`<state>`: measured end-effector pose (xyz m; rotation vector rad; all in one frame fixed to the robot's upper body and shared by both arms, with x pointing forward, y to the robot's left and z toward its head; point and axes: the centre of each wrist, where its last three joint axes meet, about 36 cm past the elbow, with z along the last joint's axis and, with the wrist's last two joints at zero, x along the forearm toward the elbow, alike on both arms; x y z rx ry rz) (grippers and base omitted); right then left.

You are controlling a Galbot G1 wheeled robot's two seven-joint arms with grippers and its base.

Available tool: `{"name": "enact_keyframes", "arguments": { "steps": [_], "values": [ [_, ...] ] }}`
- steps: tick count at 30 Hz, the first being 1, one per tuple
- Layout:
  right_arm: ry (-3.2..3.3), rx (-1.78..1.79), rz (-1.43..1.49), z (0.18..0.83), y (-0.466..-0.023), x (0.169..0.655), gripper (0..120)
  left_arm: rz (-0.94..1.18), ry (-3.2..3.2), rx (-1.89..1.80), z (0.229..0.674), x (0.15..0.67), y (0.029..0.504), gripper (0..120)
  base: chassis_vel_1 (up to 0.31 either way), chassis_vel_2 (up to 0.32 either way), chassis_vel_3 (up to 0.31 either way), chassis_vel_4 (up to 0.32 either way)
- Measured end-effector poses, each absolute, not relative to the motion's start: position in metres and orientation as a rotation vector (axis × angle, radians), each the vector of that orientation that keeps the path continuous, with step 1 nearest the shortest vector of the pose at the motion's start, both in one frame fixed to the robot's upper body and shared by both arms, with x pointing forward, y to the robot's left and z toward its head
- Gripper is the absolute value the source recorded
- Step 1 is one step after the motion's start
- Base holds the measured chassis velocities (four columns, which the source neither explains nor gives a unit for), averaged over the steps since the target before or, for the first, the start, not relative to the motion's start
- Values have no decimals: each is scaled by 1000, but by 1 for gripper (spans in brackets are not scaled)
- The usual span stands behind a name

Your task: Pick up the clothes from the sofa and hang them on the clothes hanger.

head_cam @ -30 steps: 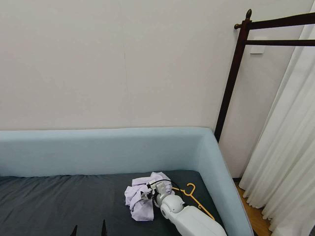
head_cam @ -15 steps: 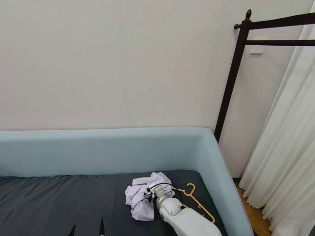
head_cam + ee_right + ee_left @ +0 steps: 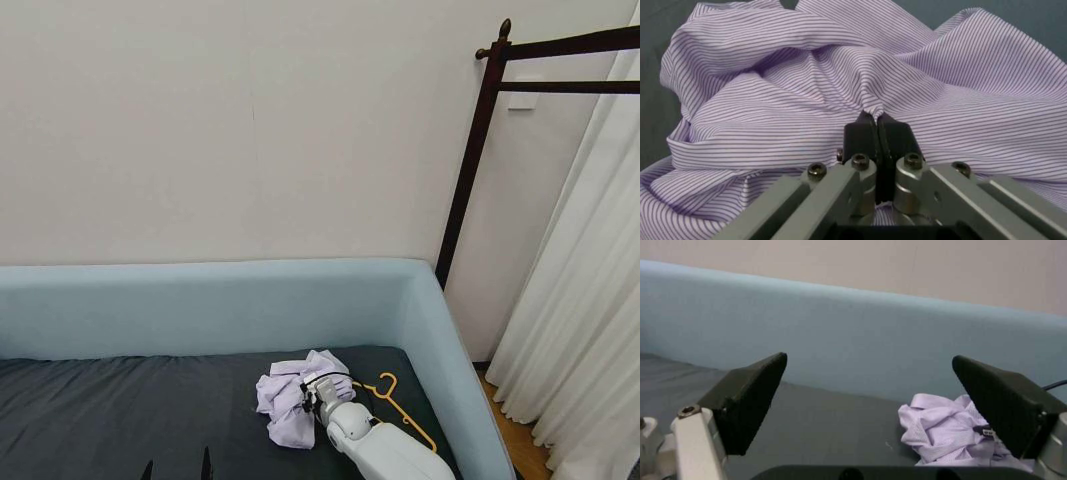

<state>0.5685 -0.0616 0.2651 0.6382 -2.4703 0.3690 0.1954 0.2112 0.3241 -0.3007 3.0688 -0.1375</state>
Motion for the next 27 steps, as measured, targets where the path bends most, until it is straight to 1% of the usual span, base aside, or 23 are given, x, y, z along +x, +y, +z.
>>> {"name": "enact_keyframes", "arguments": {
  "steps": [6,10,11,14,16,17,20,21,24,25,27],
  "values": [
    [-2512,648,365,278,-69,569,0,-143,3065,-303,324,197,210,98,0,0,0,0],
    [-2668,740,463,328,-77,577,0,-156,3061,-321,323,201,210,98,0,0,0,0],
    [-2668,740,463,328,-77,577,0,-156,3061,-321,323,201,210,98,0,0,0,0],
    [-2803,841,571,381,-84,585,0,-172,3059,-331,323,202,209,98,0,0,0,0],
    [-2870,876,553,418,-85,588,0,-179,3057,-334,324,203,208,98,0,0,0,0],
    [-2870,876,553,418,-85,588,0,-179,3057,-334,324,203,208,98,0,0,0,0],
    [-2956,929,508,478,-85,591,0,-186,3055,-337,325,204,208,98,0,0,0,0],
    [-2956,929,508,478,-85,591,0,-186,3055,-337,325,204,208,98,0,0,0,0],
    [-3025,1024,543,522,-85,593,0,-194,3054,-341,326,205,207,97,0,0,0,0],
    [-3025,1024,543,522,-85,593,0,-194,3054,-341,326,205,207,97,0,0,0,0],
    [-3057,1117,582,543,-82,593,0,-201,3050,-347,327,205,206,98,0,0,0,0]
  ]
}}
